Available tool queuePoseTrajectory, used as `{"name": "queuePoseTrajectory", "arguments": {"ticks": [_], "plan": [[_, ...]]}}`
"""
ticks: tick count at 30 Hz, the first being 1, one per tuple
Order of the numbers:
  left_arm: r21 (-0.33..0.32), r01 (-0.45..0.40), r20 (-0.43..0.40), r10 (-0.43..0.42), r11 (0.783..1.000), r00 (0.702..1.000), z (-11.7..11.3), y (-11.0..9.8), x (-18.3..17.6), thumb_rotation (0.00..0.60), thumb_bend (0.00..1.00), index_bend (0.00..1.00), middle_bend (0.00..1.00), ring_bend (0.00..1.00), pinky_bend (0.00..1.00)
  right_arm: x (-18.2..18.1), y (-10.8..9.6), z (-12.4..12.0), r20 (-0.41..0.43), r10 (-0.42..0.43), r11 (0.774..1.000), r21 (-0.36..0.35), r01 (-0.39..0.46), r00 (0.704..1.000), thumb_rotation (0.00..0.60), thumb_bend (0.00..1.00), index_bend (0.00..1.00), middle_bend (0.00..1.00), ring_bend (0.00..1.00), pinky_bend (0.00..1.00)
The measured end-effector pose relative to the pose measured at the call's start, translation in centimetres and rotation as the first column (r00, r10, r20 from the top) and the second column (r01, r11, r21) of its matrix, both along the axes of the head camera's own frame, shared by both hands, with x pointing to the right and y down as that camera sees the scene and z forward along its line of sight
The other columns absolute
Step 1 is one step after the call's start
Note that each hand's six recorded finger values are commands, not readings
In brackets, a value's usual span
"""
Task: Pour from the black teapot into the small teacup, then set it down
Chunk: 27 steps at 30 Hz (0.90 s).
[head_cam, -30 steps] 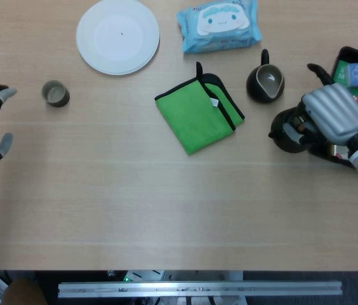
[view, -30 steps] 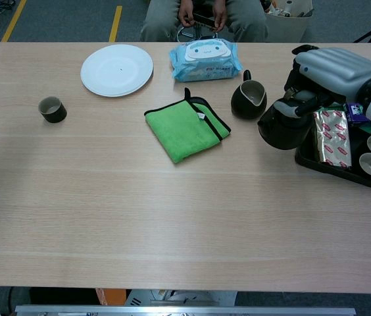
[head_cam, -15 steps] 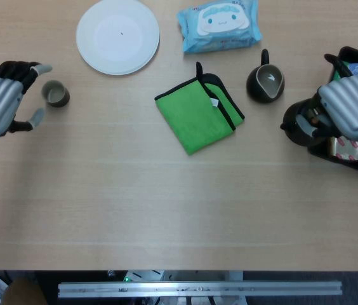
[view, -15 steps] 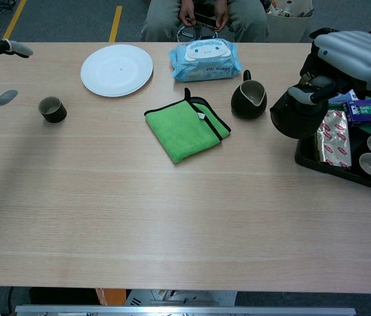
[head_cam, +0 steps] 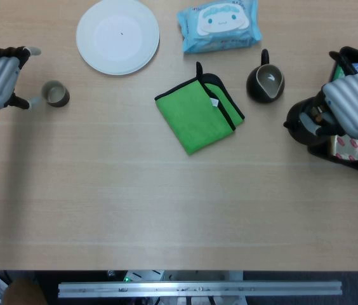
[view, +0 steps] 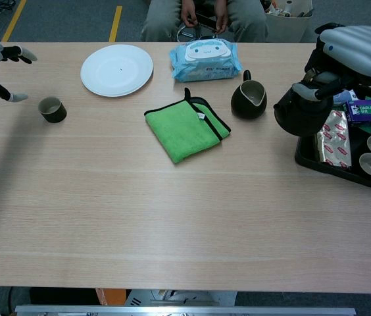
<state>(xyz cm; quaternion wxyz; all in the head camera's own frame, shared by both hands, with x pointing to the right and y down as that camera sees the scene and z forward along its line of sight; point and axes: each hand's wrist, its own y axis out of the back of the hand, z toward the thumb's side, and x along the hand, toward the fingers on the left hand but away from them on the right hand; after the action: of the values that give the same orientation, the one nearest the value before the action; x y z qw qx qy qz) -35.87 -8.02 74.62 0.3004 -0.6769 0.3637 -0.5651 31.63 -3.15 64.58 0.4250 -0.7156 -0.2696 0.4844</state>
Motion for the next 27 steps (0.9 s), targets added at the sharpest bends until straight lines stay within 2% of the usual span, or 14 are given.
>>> {"name": "queuePoseTrajectory", "arguments": {"ticks": [8,27], "plan": [[-0.028,-0.018,0.062,0.020,0.999,0.998,2.0,0.4,0.2,0.600,0.20,0.15,0.14,0.13,0.13,0.1,-0.1,0.1,-0.005,0.001,1.000,-0.003,-0.001,1.000,0.457,0.37,1.00,0.97,0.88,0.03],[-0.059,-0.020,0.129,0.027,0.998,0.991,5.0,-0.1,1.6,0.600,0.21,0.18,0.15,0.13,0.13,0.6,0.2,-0.3,-0.002,0.006,1.000,-0.005,-0.006,1.000,0.458,0.37,1.00,0.97,0.88,0.03]]}}
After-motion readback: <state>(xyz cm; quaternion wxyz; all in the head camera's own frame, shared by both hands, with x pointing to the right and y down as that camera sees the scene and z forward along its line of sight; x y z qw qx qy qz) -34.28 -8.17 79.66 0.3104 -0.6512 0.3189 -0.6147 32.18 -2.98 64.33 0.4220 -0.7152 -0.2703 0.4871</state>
